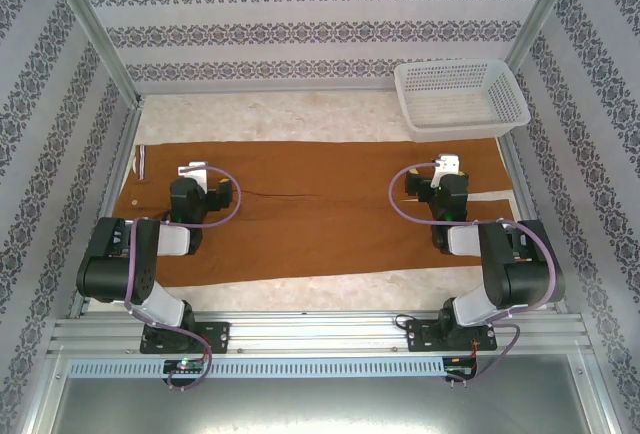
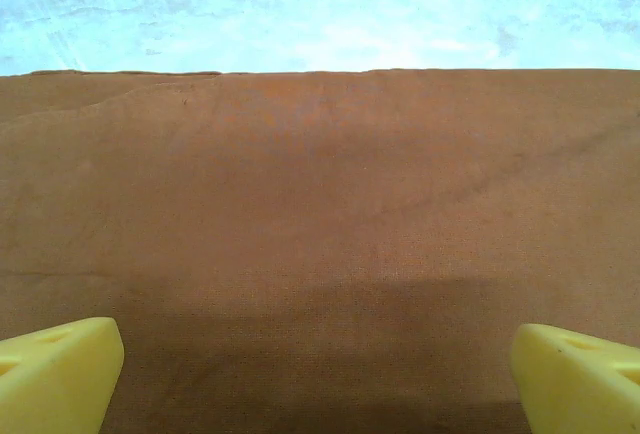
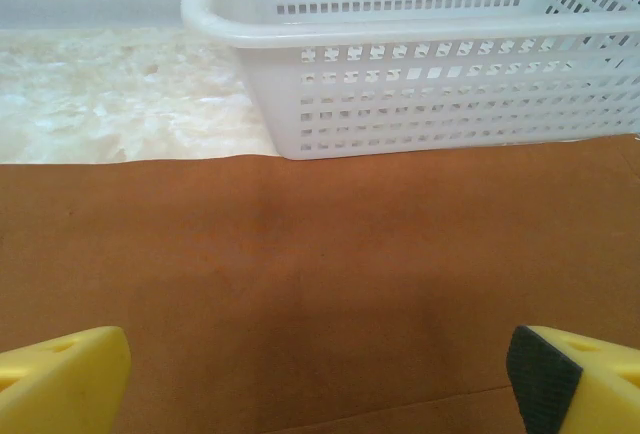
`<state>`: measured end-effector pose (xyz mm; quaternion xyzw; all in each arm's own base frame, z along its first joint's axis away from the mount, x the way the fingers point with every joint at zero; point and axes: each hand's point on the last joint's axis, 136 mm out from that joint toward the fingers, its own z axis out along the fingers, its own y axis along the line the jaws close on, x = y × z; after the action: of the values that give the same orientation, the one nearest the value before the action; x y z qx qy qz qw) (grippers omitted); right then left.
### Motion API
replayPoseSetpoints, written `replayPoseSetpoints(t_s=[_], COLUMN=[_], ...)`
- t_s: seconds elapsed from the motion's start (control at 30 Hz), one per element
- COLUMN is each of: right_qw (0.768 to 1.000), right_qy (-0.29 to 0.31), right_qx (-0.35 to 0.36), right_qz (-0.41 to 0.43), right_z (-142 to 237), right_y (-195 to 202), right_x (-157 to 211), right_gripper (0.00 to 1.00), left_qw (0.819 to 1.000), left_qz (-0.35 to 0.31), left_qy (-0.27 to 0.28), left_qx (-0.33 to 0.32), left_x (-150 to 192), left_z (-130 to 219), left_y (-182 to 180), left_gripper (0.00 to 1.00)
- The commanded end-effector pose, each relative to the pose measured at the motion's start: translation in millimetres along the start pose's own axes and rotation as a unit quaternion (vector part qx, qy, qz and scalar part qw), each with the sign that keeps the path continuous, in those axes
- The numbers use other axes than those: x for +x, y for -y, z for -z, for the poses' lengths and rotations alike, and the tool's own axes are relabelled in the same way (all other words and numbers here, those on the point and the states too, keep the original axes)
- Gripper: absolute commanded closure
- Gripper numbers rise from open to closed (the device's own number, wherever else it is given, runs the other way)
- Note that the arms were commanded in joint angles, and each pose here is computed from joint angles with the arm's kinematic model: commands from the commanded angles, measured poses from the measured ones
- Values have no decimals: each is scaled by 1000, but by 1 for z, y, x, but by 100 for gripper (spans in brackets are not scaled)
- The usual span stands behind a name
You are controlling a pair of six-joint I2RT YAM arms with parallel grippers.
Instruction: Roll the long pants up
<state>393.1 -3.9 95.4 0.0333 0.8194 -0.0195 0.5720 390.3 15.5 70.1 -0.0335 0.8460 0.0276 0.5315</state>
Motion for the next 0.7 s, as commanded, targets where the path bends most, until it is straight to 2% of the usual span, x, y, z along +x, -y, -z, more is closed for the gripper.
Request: replayPoseSetpoints(t_s=[0.0, 0.37, 0.57, 0.67], right_qw=[1000, 1000, 1000, 999], right_qy=[17, 15, 13, 11], right_qx=[-7, -16, -28, -43], right_qz=[4, 5, 6, -3], right_z=[0, 0, -1, -1], right_y=[-1, -3, -7, -7], right_x=[-10, -11, -10, -12], right_gripper=[2, 2, 2, 2], left_qw=[1000, 1000, 998, 987], left_qz=[-7, -7, 19, 60], left_qy=[24, 24, 9, -20], left_qx=[8, 7, -52, -147], left_x=[-14, -15, -29, -57], left_z=[-2, -2, 5, 18], left_y=[4, 4, -17, -49], left_gripper=[0, 0, 0, 0])
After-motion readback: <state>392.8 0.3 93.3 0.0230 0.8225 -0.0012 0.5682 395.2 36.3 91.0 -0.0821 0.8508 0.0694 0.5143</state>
